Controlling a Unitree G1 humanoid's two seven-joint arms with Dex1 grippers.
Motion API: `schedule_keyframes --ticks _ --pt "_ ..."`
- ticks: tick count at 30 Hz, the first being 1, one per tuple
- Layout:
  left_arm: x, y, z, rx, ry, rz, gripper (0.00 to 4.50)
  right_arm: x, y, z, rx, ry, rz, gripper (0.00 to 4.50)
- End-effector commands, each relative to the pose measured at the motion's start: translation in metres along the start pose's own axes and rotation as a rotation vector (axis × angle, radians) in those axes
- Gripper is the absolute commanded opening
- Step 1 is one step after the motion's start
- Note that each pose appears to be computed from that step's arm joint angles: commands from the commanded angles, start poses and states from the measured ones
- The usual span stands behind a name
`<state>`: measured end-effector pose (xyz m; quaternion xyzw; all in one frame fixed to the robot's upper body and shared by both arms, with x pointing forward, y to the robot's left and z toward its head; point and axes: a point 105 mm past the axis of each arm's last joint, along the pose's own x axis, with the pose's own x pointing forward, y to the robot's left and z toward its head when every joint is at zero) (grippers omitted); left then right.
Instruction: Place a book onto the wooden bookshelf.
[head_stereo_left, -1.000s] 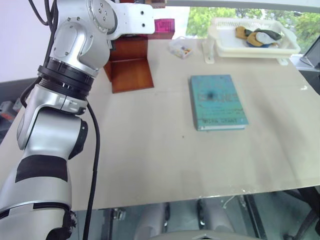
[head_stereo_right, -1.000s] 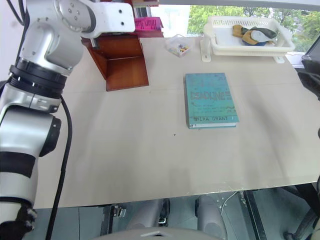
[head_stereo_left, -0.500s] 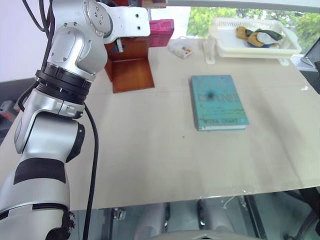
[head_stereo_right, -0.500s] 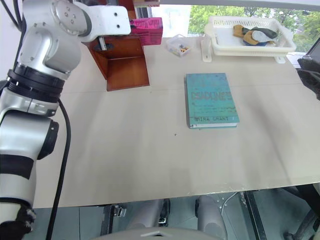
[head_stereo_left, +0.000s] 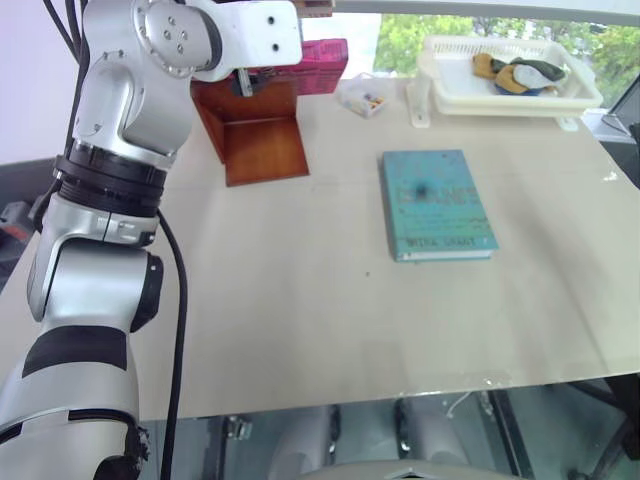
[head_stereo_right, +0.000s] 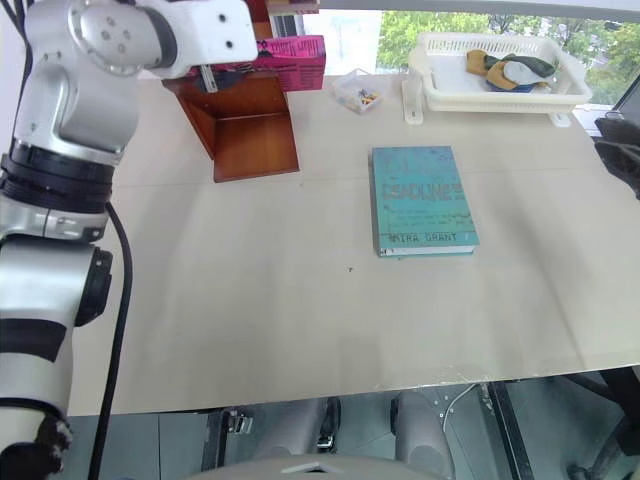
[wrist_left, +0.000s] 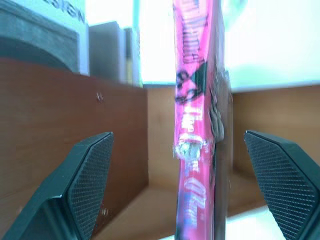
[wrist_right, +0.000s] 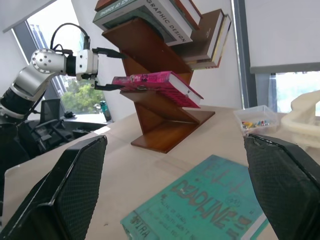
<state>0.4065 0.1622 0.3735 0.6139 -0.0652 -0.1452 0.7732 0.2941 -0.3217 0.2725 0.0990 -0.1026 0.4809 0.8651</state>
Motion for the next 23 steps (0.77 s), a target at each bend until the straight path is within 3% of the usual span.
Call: schedule_keyframes --ticks 1,2,4,6,8,12,16,20,23 --pt "-0.027 0.025 0.029 -0.259 -0.287 0.142 4.46 -0.007 0.018 0.016 -0.047 -0.013 0.086 4.5" --pt "-0.03 0.014 0.031 -0.391 -0.361 0.092 4.46 -0.01 0.019 0.016 -0.045 -0.012 0.08 4.5" --pt "-0.037 -0.038 0.019 -0.553 -0.412 -0.075 4.46 -0.019 0.021 0.01 -0.036 0.013 0.052 4.5" --pt "-0.046 -0.063 0.012 -0.646 -0.421 -0.137 4.46 -0.024 0.023 0.006 -0.034 0.034 0.039 4.5" --pt "-0.055 -0.103 -0.006 -0.735 -0.405 -0.191 4.46 -0.032 0.021 -0.006 -0.066 0.105 -0.013 4.5" --pt "-0.075 -0.174 -0.047 -0.935 -0.226 -0.288 4.46 -0.046 0.024 -0.038 -0.063 0.272 -0.061 4.5" --pt "-0.097 -0.212 -0.071 -0.986 -0.116 -0.337 4.46 -0.066 0.023 -0.055 -0.059 0.356 -0.143 4.5" --pt "-0.114 -0.221 -0.069 -1.058 -0.136 -0.374 4.46 -0.083 0.023 -0.068 -0.065 0.478 -0.191 4.5" --pt "-0.125 -0.224 -0.065 -1.065 -0.149 -0.411 4.46 -0.089 0.024 -0.071 -0.063 0.496 -0.213 4.5"
